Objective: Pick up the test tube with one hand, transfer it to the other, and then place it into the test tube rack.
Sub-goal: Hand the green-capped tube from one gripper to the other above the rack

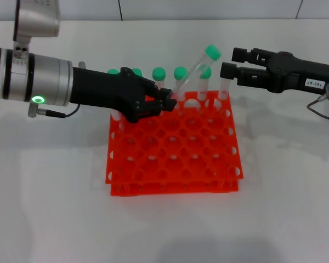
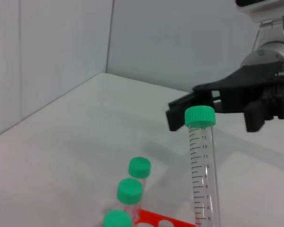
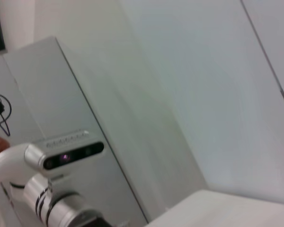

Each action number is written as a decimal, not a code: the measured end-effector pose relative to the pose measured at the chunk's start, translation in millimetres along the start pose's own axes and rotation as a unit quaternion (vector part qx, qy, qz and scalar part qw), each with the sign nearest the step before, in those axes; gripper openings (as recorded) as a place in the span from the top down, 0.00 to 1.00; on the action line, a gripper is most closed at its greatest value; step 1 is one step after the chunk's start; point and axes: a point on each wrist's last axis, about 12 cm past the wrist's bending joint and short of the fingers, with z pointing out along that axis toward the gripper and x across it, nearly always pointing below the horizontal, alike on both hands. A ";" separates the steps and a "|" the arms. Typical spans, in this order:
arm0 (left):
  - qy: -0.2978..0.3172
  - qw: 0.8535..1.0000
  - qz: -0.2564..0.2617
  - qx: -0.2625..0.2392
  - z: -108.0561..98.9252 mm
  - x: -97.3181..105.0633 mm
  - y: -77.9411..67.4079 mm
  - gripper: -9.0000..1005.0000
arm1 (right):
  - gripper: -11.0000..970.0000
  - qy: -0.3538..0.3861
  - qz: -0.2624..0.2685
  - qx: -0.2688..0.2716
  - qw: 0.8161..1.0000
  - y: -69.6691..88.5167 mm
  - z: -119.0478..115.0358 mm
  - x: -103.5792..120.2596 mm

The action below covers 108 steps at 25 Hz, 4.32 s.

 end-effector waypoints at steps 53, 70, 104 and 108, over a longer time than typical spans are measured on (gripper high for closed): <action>0.009 1.000 0.019 -0.005 15.9 -8.8 1.8 0.80 | 0.46 -0.083 0.026 0.000 0.996 4.3 18.1 19.6; 0.014 1.000 0.021 -0.002 20.4 -8.6 0.2 0.80 | 0.75 -0.081 0.029 -0.013 0.996 8.0 23.4 21.0; 0.023 0.999 0.024 0.001 28.4 -16.0 1.0 0.79 | 0.31 -0.090 0.013 -0.019 0.996 8.8 25.8 16.3; 0.024 0.999 0.025 0.001 28.8 -16.7 1.2 0.79 | 0.36 -0.090 0.008 -0.019 0.996 9.4 26.4 17.1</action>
